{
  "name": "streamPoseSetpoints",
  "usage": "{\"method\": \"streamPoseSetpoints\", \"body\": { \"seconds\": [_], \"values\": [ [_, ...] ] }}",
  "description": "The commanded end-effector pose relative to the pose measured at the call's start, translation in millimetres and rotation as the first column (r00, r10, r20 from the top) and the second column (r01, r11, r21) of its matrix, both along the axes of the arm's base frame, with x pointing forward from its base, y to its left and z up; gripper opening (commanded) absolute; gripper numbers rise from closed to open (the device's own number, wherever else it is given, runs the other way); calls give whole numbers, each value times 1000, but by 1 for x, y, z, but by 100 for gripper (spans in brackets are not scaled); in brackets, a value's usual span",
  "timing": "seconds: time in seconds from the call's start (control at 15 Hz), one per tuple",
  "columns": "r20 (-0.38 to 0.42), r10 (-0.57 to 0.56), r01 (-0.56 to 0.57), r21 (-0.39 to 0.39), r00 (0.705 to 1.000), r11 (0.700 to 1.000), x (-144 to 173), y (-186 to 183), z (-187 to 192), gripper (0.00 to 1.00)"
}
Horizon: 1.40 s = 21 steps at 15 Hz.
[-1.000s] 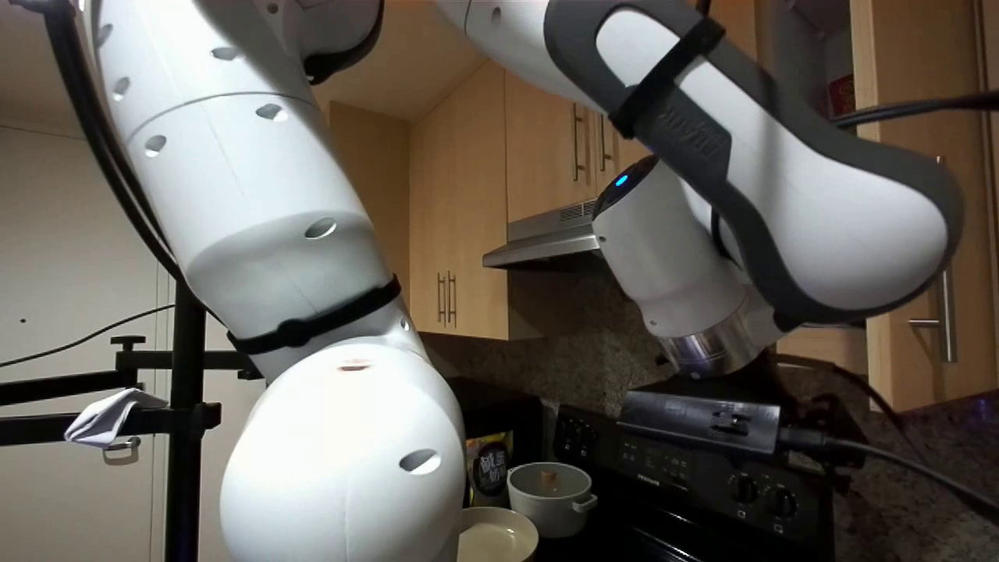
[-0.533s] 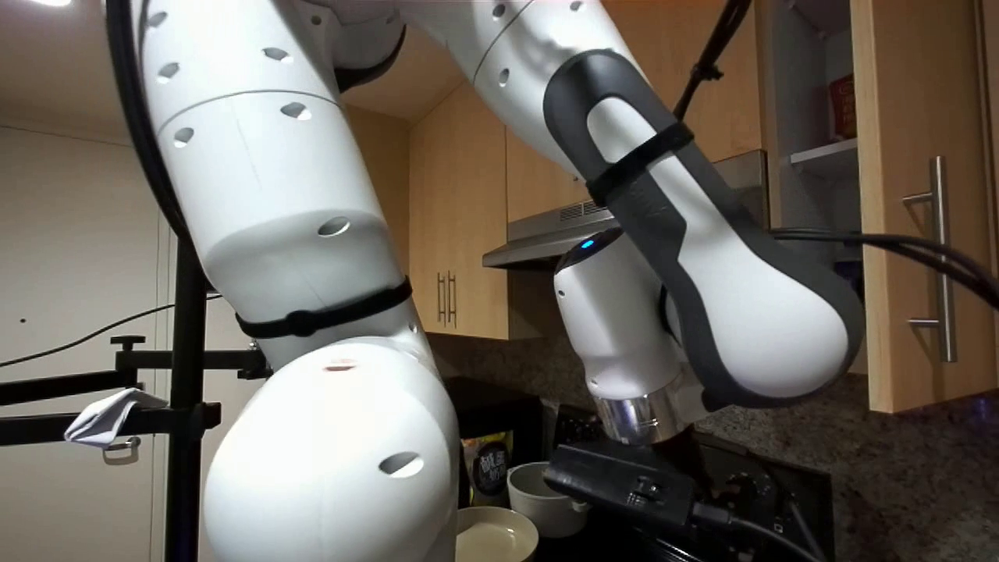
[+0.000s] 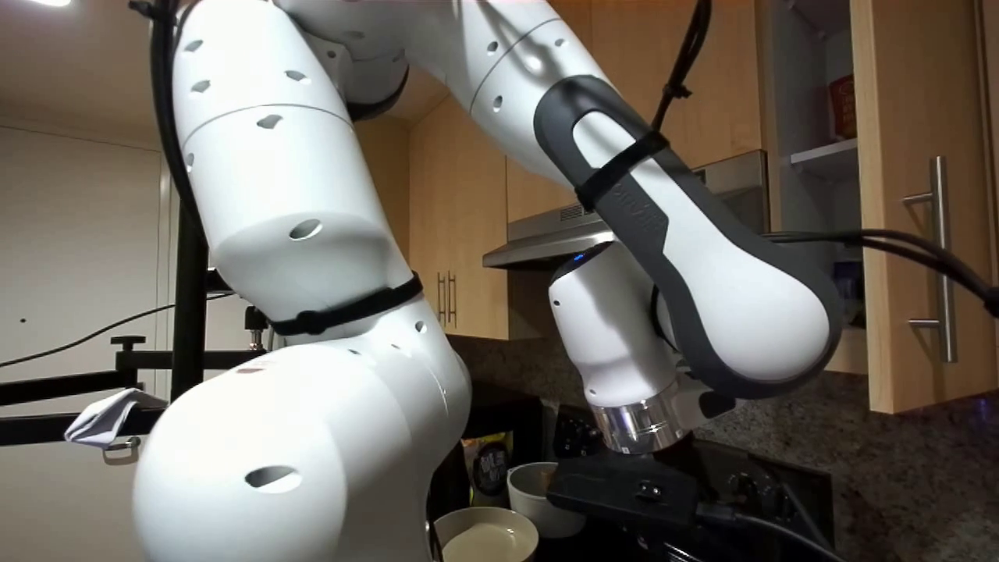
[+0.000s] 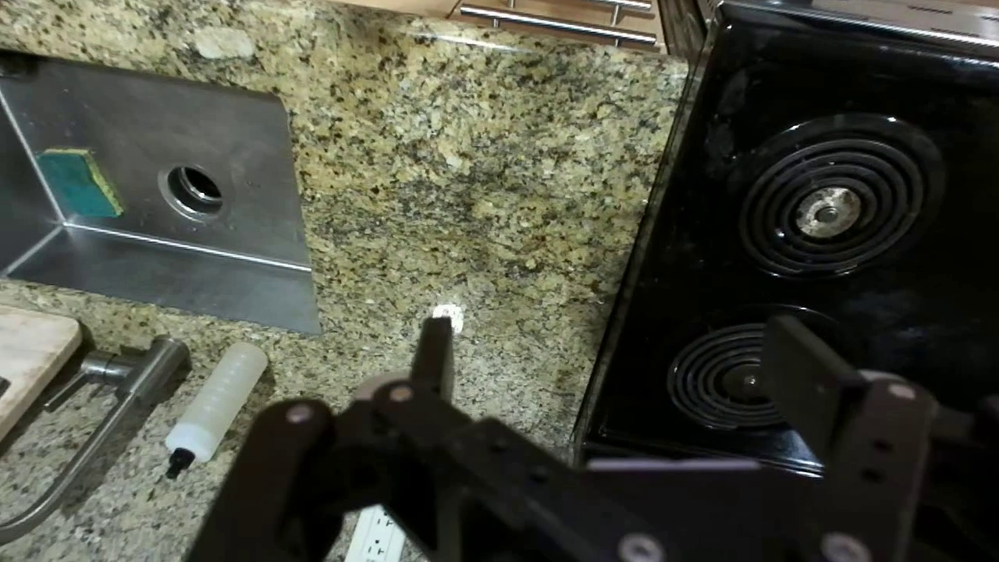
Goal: Open and close the upper right cupboard
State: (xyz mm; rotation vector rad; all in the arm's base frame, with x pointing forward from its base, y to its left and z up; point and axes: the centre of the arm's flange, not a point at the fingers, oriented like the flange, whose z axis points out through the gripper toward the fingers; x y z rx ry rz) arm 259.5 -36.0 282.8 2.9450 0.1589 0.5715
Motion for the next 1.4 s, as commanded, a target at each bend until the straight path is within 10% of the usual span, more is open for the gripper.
{"method": "streamPoseSetpoints", "body": {
  "seconds": [0.0,0.33,1.2,1.33],
  "values": [
    [22,-28,28,-37,999,999,-23,18,72,100],
    [186,7,6,-70,982,998,-24,25,88,100],
    [552,-102,136,-20,828,991,-41,25,203,100],
    [544,-78,118,-40,835,992,-9,10,149,100]
  ]
}}
